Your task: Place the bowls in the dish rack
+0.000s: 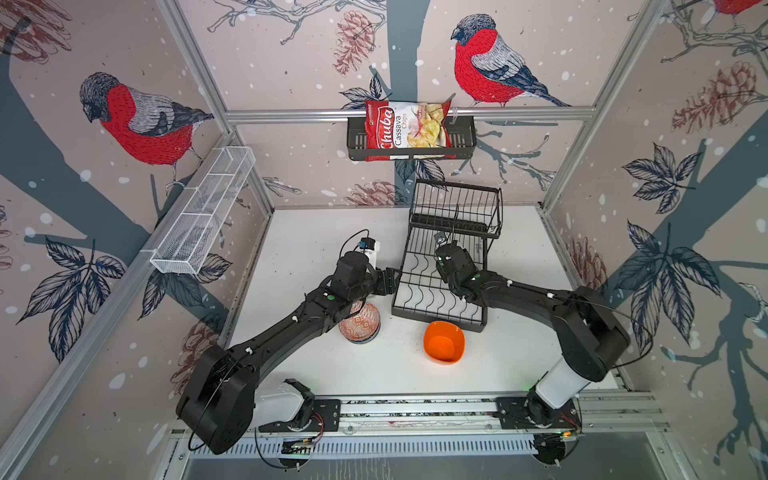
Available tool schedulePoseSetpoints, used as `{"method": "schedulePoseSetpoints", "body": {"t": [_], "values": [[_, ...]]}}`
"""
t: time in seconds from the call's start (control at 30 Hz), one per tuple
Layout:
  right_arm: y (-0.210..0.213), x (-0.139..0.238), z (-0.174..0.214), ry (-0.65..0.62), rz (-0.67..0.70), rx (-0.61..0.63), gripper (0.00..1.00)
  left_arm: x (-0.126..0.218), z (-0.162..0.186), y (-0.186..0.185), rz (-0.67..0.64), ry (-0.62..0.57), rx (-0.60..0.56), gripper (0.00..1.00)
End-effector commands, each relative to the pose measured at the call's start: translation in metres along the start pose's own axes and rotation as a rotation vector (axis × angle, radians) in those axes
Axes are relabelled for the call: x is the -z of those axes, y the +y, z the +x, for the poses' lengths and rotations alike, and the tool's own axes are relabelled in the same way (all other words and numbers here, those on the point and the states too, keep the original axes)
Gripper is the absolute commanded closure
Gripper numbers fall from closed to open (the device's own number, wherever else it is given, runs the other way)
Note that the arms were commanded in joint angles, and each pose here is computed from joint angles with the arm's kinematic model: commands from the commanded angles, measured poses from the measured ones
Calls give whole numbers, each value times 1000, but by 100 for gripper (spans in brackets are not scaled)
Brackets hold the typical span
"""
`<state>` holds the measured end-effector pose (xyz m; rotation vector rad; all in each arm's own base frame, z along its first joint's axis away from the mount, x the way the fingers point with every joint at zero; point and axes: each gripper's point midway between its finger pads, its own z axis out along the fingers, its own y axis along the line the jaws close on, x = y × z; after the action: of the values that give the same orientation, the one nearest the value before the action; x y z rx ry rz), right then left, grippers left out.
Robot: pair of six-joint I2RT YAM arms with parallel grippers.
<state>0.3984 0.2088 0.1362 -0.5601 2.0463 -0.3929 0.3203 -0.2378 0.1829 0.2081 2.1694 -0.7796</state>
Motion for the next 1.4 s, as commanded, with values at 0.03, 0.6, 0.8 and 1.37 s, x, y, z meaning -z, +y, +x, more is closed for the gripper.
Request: {"method": "schedulePoseSetpoints", "body": {"t": [0.03, 0.6, 0.8, 1.37], "values": [[-14, -3, -19, -50, 94, 15, 51, -3, -2, 2, -4, -7, -7, 24], [-22, -28, -20, -33, 174, 100, 51, -2, 3, 5, -16, 5, -6, 24], [-26, -38, -16, -17, 207, 134, 50, -2, 2, 6, -22, 4, -10, 24], [-36, -67, -10, 29, 259, 192, 50, -4, 8, 12, -44, 17, -9, 24]]}}
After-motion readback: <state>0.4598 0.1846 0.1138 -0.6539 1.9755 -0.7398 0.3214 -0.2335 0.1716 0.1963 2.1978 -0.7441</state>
